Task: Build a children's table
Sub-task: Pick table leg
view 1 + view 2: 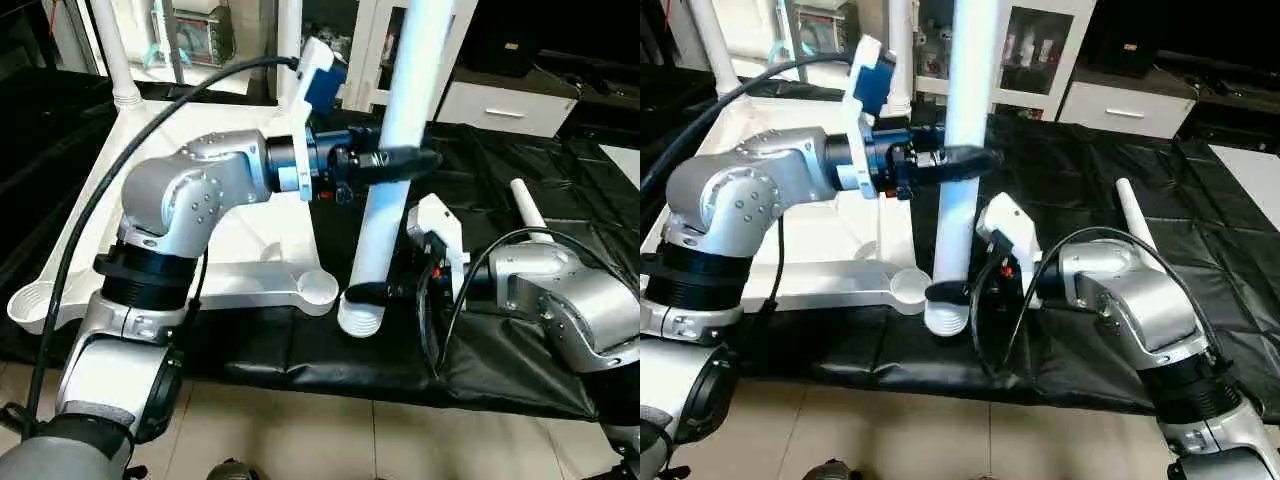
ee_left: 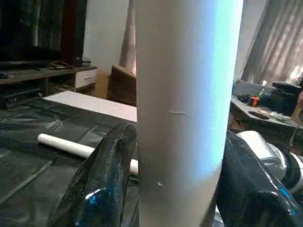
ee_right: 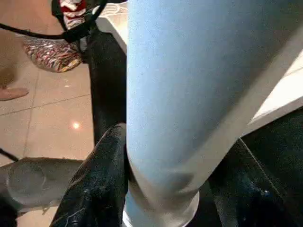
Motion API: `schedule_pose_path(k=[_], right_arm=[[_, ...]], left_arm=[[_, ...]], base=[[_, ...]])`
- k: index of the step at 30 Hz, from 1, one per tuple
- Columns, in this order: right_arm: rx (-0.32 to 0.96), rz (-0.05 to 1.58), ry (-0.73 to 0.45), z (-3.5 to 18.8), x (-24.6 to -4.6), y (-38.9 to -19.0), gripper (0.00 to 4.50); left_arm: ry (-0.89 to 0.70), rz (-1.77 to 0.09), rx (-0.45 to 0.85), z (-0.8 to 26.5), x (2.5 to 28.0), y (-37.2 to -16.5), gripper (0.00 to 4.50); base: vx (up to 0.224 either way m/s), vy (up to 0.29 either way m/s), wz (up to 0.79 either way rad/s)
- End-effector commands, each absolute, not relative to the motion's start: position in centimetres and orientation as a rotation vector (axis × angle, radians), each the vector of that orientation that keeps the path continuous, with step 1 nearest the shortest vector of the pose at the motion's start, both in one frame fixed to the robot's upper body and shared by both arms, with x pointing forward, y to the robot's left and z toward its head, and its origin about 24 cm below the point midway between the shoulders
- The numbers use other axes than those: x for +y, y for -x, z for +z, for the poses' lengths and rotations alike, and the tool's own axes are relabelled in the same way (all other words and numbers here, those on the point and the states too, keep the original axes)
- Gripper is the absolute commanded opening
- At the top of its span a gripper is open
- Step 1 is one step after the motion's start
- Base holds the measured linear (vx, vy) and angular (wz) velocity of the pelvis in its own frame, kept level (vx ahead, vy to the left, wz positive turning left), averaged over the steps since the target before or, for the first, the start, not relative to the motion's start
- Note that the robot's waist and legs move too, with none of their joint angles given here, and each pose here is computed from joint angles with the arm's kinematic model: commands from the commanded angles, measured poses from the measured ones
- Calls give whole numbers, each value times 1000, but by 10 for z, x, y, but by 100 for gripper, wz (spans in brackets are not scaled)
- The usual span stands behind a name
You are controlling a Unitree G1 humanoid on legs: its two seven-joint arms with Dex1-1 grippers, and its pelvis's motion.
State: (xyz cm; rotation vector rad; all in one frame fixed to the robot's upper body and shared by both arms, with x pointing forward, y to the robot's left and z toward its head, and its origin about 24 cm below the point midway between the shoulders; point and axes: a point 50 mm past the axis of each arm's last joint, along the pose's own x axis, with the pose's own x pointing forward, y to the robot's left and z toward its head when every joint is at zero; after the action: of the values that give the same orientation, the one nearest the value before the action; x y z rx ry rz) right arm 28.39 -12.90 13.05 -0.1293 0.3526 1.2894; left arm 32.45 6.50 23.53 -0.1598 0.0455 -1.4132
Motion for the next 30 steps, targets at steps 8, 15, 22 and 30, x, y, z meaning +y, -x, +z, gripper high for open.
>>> schedule_pose_path(k=[8, 15, 22, 30], right_arm=[[220, 1227, 117, 162, -140, -293, 192], [195, 1227, 109, 170, -141, -293, 189], [237, 1249, 103, 155, -131, -287, 189], [263, 1243, 93, 145, -127, -286, 189]], left_arm=[[219, -1333, 66, 237, 78, -332, 343], [182, -1346, 62, 234, 73, -333, 394], [231, -1380, -9, 246, 68, -332, 448], [292, -1455, -55, 258, 66, -324, 450]], base=[[0, 0, 0], [0, 0, 0], [0, 0, 0], [0, 0, 0]])
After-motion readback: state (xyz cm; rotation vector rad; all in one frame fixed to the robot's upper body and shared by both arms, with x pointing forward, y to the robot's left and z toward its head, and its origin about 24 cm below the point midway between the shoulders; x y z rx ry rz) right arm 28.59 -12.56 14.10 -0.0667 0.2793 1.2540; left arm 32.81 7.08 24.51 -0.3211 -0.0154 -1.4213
